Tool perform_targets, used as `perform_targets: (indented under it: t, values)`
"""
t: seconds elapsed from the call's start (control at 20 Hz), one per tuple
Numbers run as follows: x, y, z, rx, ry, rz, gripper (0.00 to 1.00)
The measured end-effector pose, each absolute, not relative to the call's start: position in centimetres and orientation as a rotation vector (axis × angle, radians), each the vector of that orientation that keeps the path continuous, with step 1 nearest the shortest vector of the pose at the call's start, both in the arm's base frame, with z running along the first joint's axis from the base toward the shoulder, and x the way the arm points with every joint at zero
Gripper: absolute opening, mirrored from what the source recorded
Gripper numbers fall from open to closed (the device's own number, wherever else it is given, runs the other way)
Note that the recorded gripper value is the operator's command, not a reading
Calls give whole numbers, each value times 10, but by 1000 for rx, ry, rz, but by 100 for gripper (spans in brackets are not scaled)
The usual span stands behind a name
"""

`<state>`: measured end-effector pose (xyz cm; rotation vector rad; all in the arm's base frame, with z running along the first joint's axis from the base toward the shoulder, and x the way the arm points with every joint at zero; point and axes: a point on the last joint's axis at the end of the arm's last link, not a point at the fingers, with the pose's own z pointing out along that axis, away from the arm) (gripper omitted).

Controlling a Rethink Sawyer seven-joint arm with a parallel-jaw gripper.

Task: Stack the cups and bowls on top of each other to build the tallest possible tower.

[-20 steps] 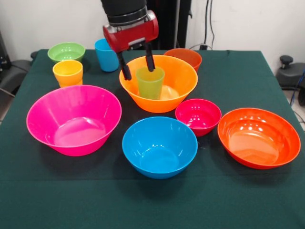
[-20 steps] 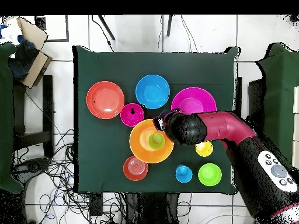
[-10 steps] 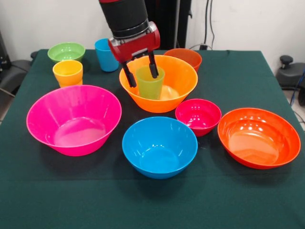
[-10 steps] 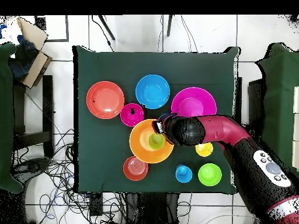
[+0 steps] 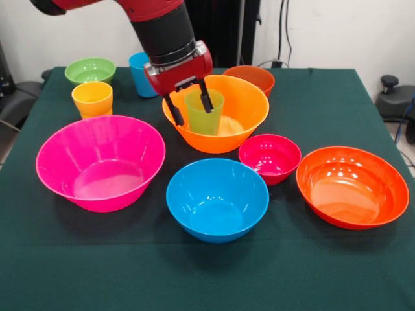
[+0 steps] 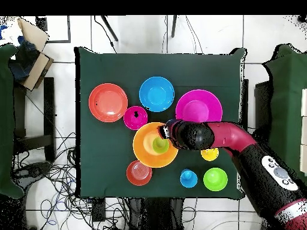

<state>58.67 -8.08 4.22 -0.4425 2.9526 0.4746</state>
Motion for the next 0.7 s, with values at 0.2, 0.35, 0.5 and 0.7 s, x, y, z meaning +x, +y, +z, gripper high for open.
perform_targets:
  t: [0.2, 0.35, 0.5, 0.7]
  values:
    - [583, -107, 49, -378, 2944, 474, 100]
    - [580, -126, 57, -339, 2937, 460, 100]
    - [579, -142, 64, -312, 2931, 436, 100]
    - [579, -147, 66, -305, 2932, 423, 100]
